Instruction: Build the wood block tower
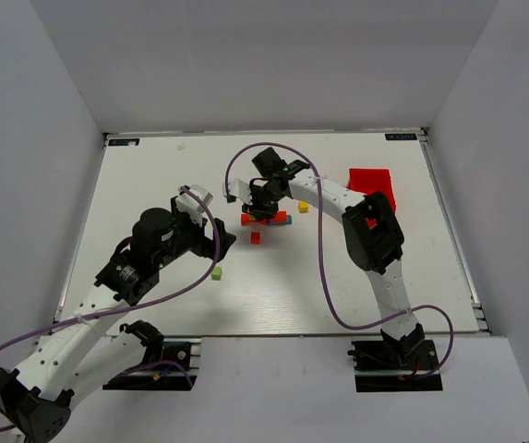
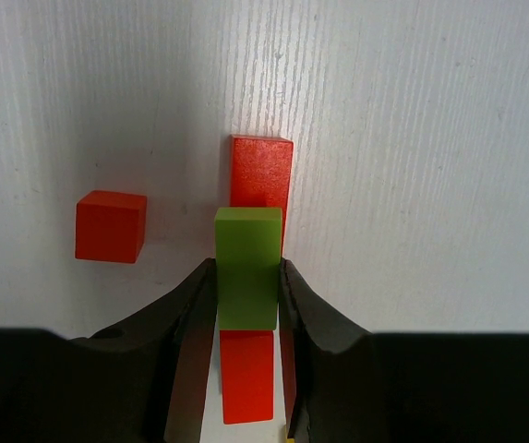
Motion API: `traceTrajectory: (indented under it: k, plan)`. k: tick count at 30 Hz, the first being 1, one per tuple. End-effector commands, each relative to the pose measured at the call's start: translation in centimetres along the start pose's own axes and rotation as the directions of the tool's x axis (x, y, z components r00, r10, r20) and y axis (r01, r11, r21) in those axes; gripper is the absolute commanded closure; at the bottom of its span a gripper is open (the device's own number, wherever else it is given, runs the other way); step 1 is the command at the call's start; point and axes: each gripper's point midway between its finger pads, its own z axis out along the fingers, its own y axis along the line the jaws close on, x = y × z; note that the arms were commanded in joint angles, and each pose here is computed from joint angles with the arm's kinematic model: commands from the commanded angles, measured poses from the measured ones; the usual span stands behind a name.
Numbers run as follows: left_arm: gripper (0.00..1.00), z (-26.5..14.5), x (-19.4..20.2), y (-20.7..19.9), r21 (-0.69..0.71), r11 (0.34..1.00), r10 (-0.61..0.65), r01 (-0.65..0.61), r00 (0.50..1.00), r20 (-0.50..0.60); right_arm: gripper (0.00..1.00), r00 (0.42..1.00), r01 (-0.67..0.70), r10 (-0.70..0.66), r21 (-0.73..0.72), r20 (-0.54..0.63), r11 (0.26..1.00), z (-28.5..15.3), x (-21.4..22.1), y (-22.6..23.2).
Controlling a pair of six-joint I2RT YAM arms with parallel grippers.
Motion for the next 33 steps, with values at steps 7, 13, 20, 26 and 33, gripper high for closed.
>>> traceTrajectory:
  k: [7,13,20,26,33]
  plan:
    - [0.00,-0.30,-0.47,0.05,-0.001,1.000,0.007,-0.007,1.000,0.021,0.89,1.000,0.021,-0.021,0.023,-0.003,1.000,-0.02,-0.51,-0.99]
    - [0.00,-0.30,-0.47,0.05,-0.001,1.000,0.007,-0.007,1.000,0.021,0.88,1.000,0.015,-0.015,0.026,-0.004,1.000,0.00,-0.46,-1.01]
    - [0.00,-0.30,-0.47,0.05,-0.001,1.000,0.007,-0.007,1.000,0.021,0.85,1.000,0.010,-0.010,0.030,-0.007,1.000,-0.01,-0.28,-1.14]
    - [0.00,-0.30,-0.47,0.05,-0.001,1.000,0.007,-0.007,1.000,0.021,0.81,1.000,0.012,-0.011,0.034,-0.006,0.999,0.17,-0.39,-1.21]
    - [0.00,-0.30,-0.47,0.05,-0.001,1.000,0.007,-0.007,1.000,0.021,0.78,1.000,0.008,-0.008,0.039,-0.009,0.999,0.07,-0.31,-1.31]
